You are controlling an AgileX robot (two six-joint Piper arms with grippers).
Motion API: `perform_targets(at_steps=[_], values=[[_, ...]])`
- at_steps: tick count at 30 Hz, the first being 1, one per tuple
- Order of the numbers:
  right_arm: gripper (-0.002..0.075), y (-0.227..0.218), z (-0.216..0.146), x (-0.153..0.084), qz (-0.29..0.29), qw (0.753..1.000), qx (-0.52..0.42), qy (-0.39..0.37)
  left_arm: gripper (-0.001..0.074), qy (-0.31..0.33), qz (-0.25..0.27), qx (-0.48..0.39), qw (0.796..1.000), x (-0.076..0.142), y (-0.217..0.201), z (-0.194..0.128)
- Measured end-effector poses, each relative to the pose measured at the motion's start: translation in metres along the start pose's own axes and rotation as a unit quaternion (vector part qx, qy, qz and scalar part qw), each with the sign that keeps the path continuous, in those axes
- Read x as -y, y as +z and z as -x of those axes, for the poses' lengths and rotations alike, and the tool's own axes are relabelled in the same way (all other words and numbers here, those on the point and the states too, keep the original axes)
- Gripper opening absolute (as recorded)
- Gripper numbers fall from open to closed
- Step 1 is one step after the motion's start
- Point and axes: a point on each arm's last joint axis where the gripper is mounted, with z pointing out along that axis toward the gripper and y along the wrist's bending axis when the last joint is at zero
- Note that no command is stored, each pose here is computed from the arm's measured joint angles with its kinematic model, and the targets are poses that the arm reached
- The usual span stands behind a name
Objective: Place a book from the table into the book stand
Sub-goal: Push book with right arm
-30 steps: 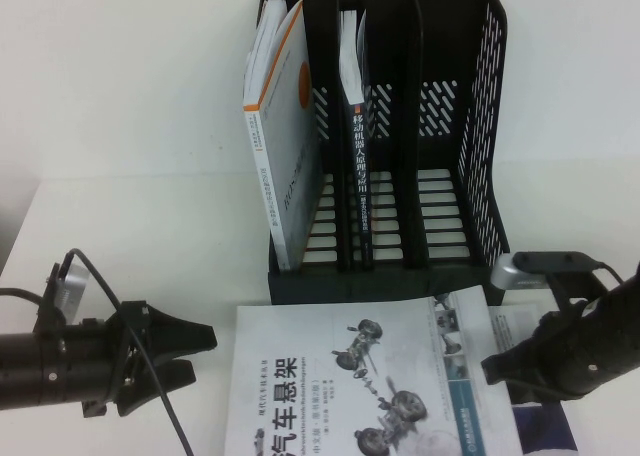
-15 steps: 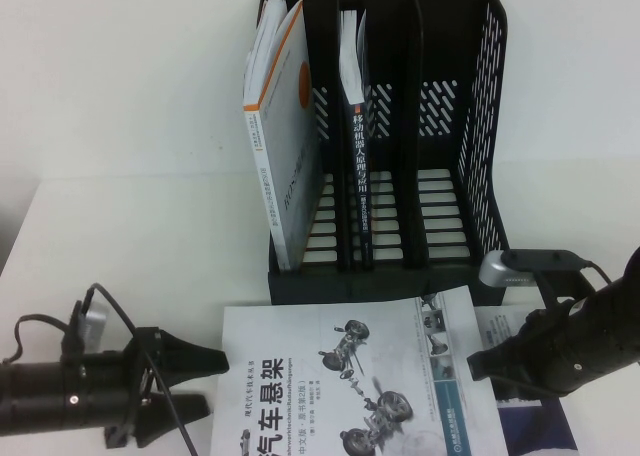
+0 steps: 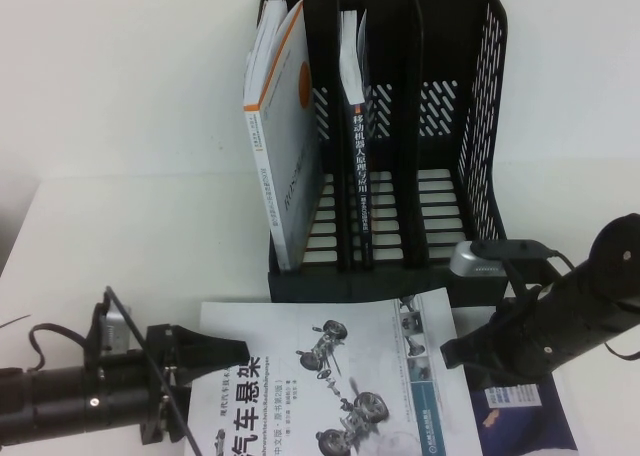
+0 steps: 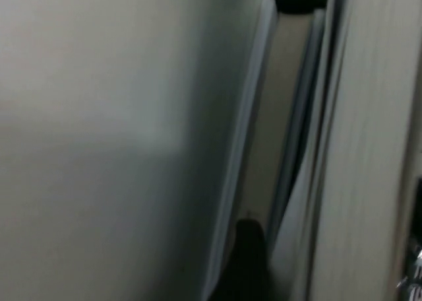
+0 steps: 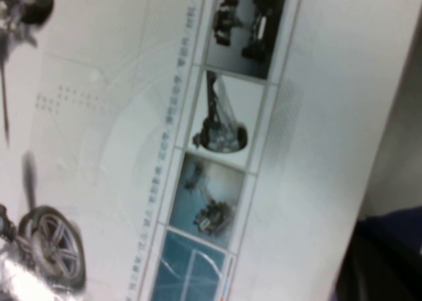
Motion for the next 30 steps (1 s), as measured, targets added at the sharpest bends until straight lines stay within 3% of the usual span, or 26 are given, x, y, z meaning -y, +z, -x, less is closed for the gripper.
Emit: perform_targets(at_steps=[8,19,30], values=[[-0.0001,0.0067,0.0033,-0.0023,0.003,1.000,-0.010,-0.005,0.0524,0.026,0.006,-0.033,0.999,0.0019,0.0109,-0.0086],[0.0000,0.0072,0.0033,-0.0021,0.001,1.000,-0.012,-0.009,0.0187,0.034,0.009,-0.047,0.998,0.0014,0.0108,-0.0105],[0.0000,0.0071,0.0028,-0.0015,-0.006,1.000,-0.017,-0.018,0.0126,0.009,0.019,-0.043,0.999,0.0048,0.0096,-0.0100]])
